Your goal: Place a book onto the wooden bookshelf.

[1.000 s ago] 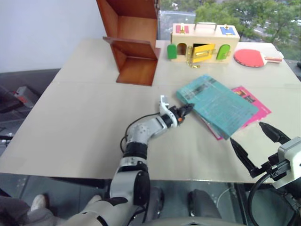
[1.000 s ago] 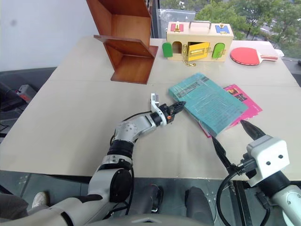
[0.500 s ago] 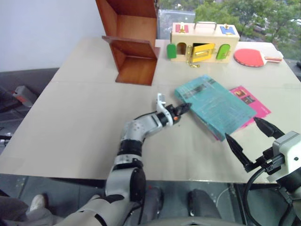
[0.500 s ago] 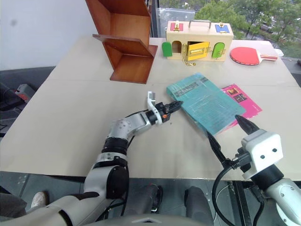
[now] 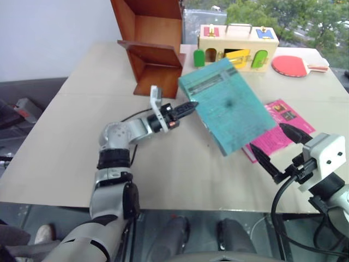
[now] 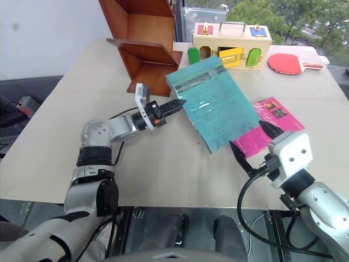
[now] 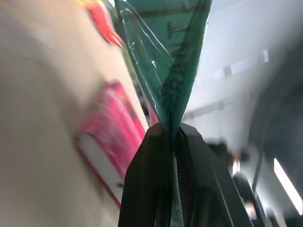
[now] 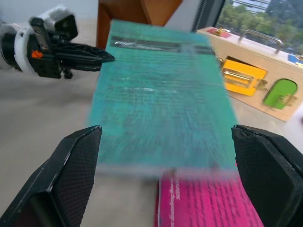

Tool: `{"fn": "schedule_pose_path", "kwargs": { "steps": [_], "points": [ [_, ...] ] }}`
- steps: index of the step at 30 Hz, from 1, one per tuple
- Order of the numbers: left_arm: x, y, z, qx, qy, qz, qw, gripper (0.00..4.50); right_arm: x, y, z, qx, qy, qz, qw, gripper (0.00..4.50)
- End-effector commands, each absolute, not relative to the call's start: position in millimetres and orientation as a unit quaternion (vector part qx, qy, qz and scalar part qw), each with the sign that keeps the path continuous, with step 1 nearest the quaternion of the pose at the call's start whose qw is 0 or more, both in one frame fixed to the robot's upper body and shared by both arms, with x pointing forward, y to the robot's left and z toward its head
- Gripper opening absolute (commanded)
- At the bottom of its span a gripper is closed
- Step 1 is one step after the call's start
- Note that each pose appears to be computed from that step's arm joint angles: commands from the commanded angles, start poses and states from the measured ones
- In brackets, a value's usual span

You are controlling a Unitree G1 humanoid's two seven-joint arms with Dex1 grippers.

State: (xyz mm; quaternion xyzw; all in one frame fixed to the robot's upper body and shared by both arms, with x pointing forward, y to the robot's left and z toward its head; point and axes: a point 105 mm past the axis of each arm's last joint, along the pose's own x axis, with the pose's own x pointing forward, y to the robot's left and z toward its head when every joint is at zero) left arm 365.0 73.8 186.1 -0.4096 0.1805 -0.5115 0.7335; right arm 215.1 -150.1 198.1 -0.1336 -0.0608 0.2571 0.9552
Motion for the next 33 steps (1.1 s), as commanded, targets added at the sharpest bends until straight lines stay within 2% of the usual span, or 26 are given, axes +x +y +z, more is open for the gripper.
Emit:
{"fn": "schedule_pose_path", "kwargs": {
  "steps": [1, 4, 6, 9, 13, 16, 19, 25, 28, 33],
  "points": [
    [351, 61, 249, -0.318, 0.074, -0.591, 0.738, 0.07, 217, -146, 204, -0.134, -0.073, 0.274, 0.949, 4.50],
    [346, 59, 286, -0.225, -0.010, -0.611, 0.758, 0.07, 221, -147, 208, -0.131, -0.080, 0.276, 0.949, 4.50],
    [342, 57, 307, -0.130, -0.073, -0.615, 0.774, 0.07, 224, -148, 212, -0.127, -0.089, 0.274, 0.949, 4.50],
    [331, 48, 325, 0.055, -0.175, -0.615, 0.767, 0.07, 230, -152, 219, -0.118, -0.102, 0.261, 0.953, 4.50],
    [320, 39, 348, 0.272, -0.303, -0.570, 0.714, 0.07, 239, -165, 229, -0.119, -0.104, 0.218, 0.963, 4.50],
    [314, 39, 369, 0.370, -0.367, -0.522, 0.675, 0.07, 240, -169, 236, -0.111, -0.105, 0.225, 0.962, 4.50],
    [318, 50, 393, 0.429, -0.368, -0.477, 0.673, 0.07, 239, -186, 241, -0.131, -0.095, 0.210, 0.964, 4.50],
    [348, 105, 413, 0.523, -0.270, -0.382, 0.713, 0.07, 236, -210, 257, -0.158, -0.079, 0.199, 0.964, 4.50],
    [360, 128, 417, 0.597, -0.220, -0.327, 0.699, 0.07, 243, -209, 268, -0.157, -0.088, 0.215, 0.960, 4.50],
    [367, 145, 429, 0.654, -0.194, -0.286, 0.673, 0.07, 252, -197, 275, -0.152, -0.101, 0.241, 0.953, 4.50]
  ]
}}
